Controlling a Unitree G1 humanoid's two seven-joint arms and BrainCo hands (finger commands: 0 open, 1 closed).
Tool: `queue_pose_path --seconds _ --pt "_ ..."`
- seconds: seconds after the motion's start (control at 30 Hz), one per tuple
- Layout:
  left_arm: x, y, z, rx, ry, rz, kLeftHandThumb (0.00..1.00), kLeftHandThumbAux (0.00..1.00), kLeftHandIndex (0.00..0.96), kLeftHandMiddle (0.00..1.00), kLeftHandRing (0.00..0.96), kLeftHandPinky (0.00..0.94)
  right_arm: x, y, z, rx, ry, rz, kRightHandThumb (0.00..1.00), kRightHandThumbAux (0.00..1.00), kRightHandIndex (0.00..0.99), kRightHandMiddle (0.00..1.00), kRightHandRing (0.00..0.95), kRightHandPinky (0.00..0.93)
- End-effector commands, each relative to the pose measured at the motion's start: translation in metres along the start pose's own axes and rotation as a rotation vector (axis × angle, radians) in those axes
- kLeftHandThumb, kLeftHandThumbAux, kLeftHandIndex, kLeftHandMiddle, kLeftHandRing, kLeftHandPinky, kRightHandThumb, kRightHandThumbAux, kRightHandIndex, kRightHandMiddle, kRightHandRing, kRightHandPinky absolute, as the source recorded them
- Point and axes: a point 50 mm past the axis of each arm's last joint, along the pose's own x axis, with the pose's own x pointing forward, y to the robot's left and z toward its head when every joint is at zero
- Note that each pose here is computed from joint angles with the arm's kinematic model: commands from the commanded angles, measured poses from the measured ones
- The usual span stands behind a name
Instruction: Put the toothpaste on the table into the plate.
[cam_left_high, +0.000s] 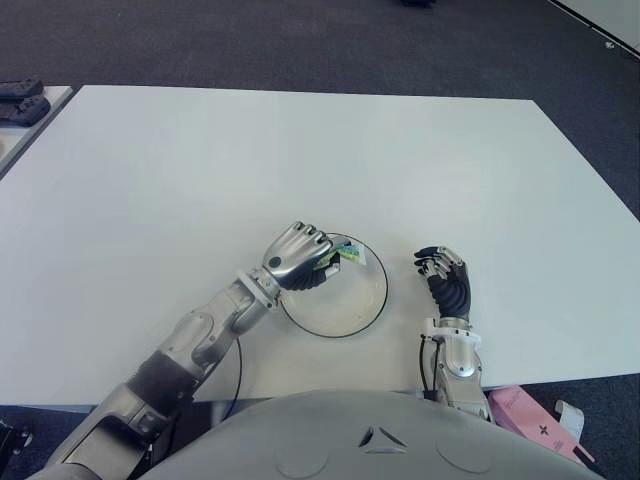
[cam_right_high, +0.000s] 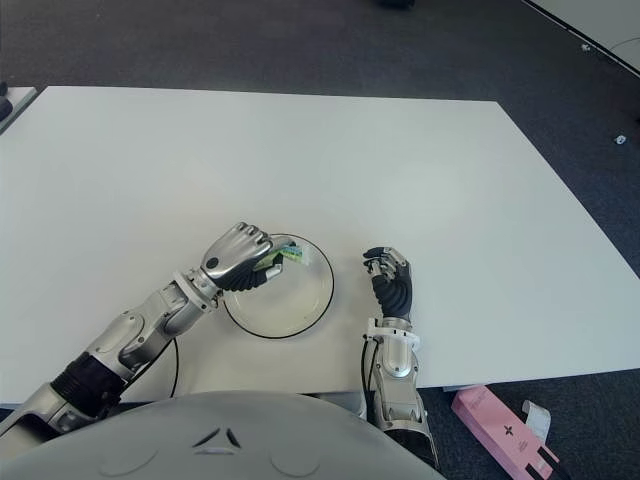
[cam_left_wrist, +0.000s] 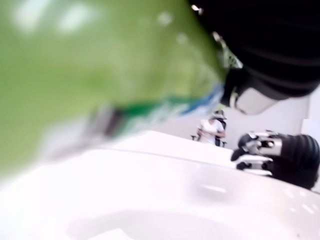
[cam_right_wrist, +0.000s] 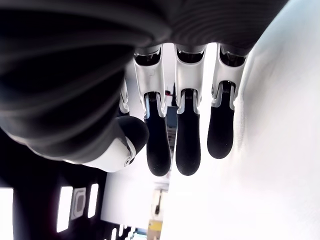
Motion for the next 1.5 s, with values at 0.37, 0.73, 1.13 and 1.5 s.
queue_pose_path --seconds 0.37,0.73,1.13,1.5 --pt "-0.004 -0.016 0.001 -0.042 -0.050 -0.194 0.709 0.712 0.440 0.856 0.861 0.850 -0.001 0.001 -0.001 -0.004 0.021 -0.004 0.714 0.729 0.430 0.484 0.488 0.496" --pt "-0.006 0.012 0.007 -0.069 -0.107 -0.139 0.688 0.713 0.432 0.779 0.797 0.797 -0.002 0.001 -0.001 -0.006 0.019 -0.003 0.713 0.728 0.429 0.484 0.501 0.509" --pt "-0.010 0.013 0.004 -0.080 -0.079 -0.093 0.096 0.428 0.014 0.021 0.023 0.033 -0.002 0.001 -0.001 -0.002 0.015 0.001 0.712 0.729 0.428 0.478 0.489 0.484" --pt "-0.013 0.019 0.003 -0.088 -0.018 -0.110 0.099 0.334 0.000 0.000 0.000 0.000 -0.001 0.001 -0.001 -0.009 0.008 0.003 0.712 0.730 0.428 0.474 0.487 0.487"
